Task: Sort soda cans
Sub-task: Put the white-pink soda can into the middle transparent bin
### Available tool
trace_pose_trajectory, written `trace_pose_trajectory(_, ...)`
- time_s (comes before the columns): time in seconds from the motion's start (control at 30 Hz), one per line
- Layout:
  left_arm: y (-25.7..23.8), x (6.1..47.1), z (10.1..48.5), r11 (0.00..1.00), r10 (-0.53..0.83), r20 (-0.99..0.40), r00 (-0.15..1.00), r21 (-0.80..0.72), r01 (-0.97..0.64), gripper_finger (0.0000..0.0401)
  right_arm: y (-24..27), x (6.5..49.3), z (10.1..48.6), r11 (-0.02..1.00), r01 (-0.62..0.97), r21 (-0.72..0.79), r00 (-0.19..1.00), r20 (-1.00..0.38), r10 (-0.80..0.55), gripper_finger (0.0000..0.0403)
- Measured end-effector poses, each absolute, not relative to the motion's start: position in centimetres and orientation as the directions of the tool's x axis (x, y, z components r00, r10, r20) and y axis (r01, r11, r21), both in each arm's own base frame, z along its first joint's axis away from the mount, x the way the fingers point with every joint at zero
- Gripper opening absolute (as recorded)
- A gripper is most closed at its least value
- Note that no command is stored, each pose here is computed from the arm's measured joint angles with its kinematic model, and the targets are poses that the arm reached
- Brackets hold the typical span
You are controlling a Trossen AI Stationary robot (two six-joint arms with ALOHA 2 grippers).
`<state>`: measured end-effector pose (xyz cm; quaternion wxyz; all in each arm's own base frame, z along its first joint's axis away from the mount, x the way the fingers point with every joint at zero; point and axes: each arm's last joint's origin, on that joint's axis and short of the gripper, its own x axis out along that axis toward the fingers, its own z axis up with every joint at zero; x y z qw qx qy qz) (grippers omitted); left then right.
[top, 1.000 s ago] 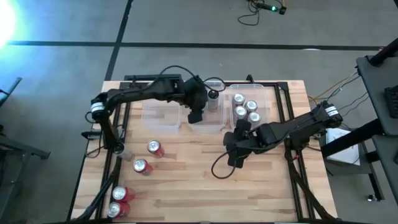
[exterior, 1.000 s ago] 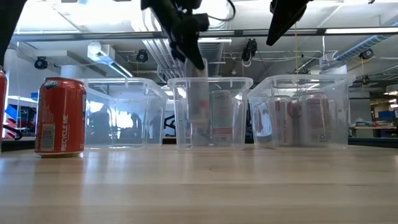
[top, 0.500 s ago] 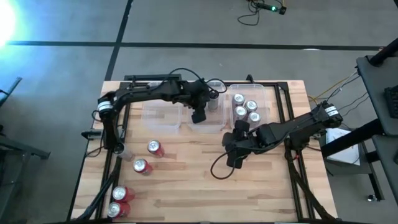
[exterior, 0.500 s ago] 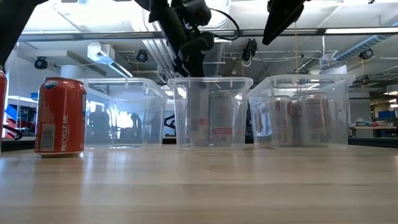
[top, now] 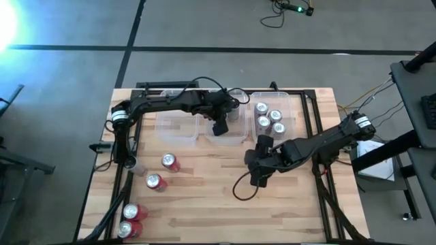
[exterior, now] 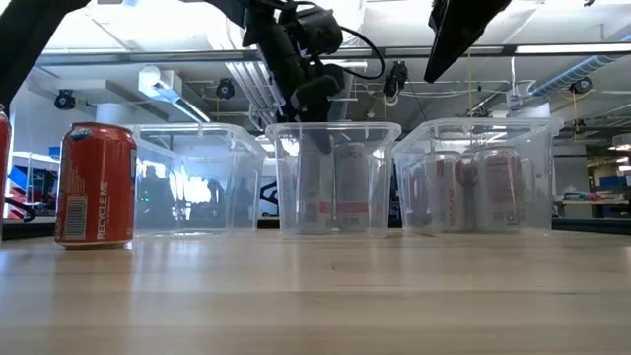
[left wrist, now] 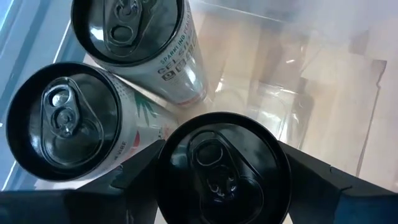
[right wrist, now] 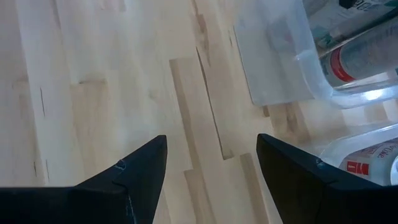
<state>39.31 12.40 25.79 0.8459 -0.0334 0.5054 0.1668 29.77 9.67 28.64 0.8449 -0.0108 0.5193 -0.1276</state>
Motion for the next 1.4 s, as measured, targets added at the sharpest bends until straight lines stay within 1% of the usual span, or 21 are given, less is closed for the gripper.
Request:
trace_pose_trajectory(0.17,12.4,39.2,25.8,0.941,0.252,-0.868,0.428,0.116,-0.318,0.0261,10.0,29.5,28.3,0.969,0.191,-0.156,0.420,-0.879,-0.224,0.0260)
trace_pose_trajectory(0.43,12.4,38.9,25.9,0.943,0.251,-0.887,0.389,0.133,-0.306,0.0313,10.5,29.5,28.3,0.973,0.171,-0.155,0.432,-0.876,-0.216,0.0294)
trace_pose_trajectory(0.57,12.3,38.8,27.4,0.947,0.246,-0.894,0.374,0.140,-0.290,0.0328,10.9,29.5,28.4,0.976,0.160,-0.146,0.451,-0.869,-0.204,0.0311)
trace_pose_trajectory(0.67,12.3,38.5,29.0,0.948,0.242,-0.900,0.361,0.140,-0.285,0.0330,11.1,29.5,28.4,0.978,0.155,-0.140,0.462,-0.865,-0.197,0.0323)
trace_pose_trajectory(0.77,12.0,37.9,30.9,0.950,0.230,-0.918,0.324,0.140,-0.278,0.0330,11.3,29.5,28.4,0.979,0.152,-0.138,0.466,-0.864,-0.194,0.0334)
trace_pose_trajectory(0.87,11.7,37.0,33.3,0.952,0.219,-0.928,0.301,0.135,-0.275,0.0331,11.3,29.5,28.4,0.979,0.154,-0.136,0.466,-0.863,-0.194,0.0342)
trace_pose_trajectory(0.97,10.7,35.8,36.2,0.960,0.174,-0.926,0.333,0.084,-0.268,0.0331,11.3,29.7,28.5,0.978,0.158,-0.137,0.480,-0.855,-0.197,0.0345)
trace_pose_trajectory(1.03,9.5,34.8,37.9,0.970,0.135,-0.925,0.355,0.051,-0.237,0.0331,11.4,29.9,28.4,0.975,0.161,-0.156,0.511,-0.831,-0.217,0.0343)
trace_pose_trajectory(1.1,8.1,33.6,39.1,0.978,0.120,-0.929,0.351,0.049,-0.205,0.0331,11.6,30.2,28.1,0.975,0.138,-0.171,0.548,-0.807,-0.219,0.0339)
trace_pose_trajectory(1.23,5.0,30.5,40.5,0.987,0.084,-0.950,0.302,0.038,-0.155,0.0331,11.9,30.7,27.2,0.978,0.081,-0.194,0.607,-0.768,-0.202,0.0328)
trace_pose_trajectory(1.4,0.4,25.7,41.8,0.991,0.028,-0.938,0.345,-0.019,-0.132,0.0331,11.8,30.7,25.6,0.966,0.031,-0.257,0.581,-0.782,-0.227,0.0320)
